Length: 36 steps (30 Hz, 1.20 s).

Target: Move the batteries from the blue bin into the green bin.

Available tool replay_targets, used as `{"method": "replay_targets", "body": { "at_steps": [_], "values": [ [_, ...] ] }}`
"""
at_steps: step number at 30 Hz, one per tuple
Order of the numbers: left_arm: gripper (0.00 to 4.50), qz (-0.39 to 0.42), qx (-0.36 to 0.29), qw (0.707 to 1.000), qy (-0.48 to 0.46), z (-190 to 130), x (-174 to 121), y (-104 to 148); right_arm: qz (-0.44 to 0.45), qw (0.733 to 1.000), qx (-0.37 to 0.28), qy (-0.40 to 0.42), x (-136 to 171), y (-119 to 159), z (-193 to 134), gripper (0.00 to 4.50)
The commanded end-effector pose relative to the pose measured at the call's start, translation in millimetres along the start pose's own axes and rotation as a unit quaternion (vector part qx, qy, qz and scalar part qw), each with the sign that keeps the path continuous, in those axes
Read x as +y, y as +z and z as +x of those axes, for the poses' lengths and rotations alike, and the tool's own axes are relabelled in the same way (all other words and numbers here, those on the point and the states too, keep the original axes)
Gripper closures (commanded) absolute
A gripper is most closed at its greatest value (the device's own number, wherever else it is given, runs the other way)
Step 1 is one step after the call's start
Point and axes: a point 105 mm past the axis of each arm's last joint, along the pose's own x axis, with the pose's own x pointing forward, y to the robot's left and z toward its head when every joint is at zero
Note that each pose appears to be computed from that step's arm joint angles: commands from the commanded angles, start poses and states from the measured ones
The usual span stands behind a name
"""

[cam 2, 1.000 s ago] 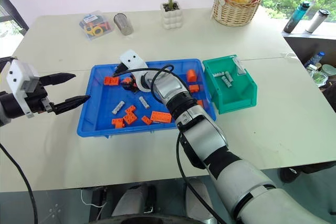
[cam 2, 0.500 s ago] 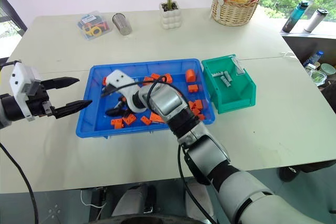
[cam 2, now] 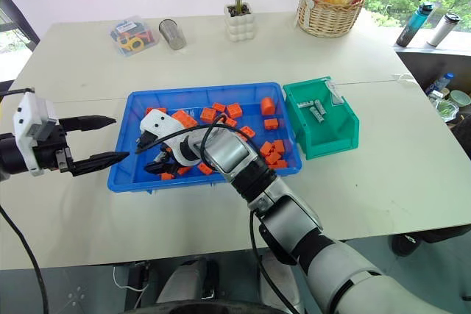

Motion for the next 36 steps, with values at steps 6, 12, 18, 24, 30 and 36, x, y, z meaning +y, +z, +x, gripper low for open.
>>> {"method": "replay_targets", "body": {
  "at_steps": [6, 12, 18, 24, 30, 36],
  "values": [
    [0.00, 0.020, -0.010, 1.000, 0.005, -3.9, 1.9, 12.7, -0.086, 0.995, -0.043, 0.007, -10.0, 30.3, -13.8, 0.92],
    [0.00, 0.024, -0.015, 1.000, 0.009, -1.5, 4.6, 15.1, -0.208, 0.976, -0.035, 0.058, -14.8, 39.0, -18.5, 0.92],
    [0.00, 0.026, -0.018, 0.999, 0.007, -2.1, 1.6, 17.6, -0.254, 0.960, -0.028, 0.119, -12.3, 28.9, -17.9, 0.92],
    [0.00, 0.029, -0.017, 0.999, 0.009, -2.3, -1.4, 17.5, -0.264, 0.959, -0.010, 0.099, -21.6, 13.7, -8.7, 0.92],
    [0.00, 0.028, -0.017, 0.999, 0.014, -4.1, -1.7, 18.2, -0.278, 0.958, -0.017, 0.066, -27.3, 14.0, -0.5, 0.92],
    [0.00, 0.028, -0.020, 0.999, 0.016, -2.5, -0.6, 19.8, -0.310, 0.949, 0.008, 0.059, -32.5, 7.7, 1.8, 0.92]
  ]
}}
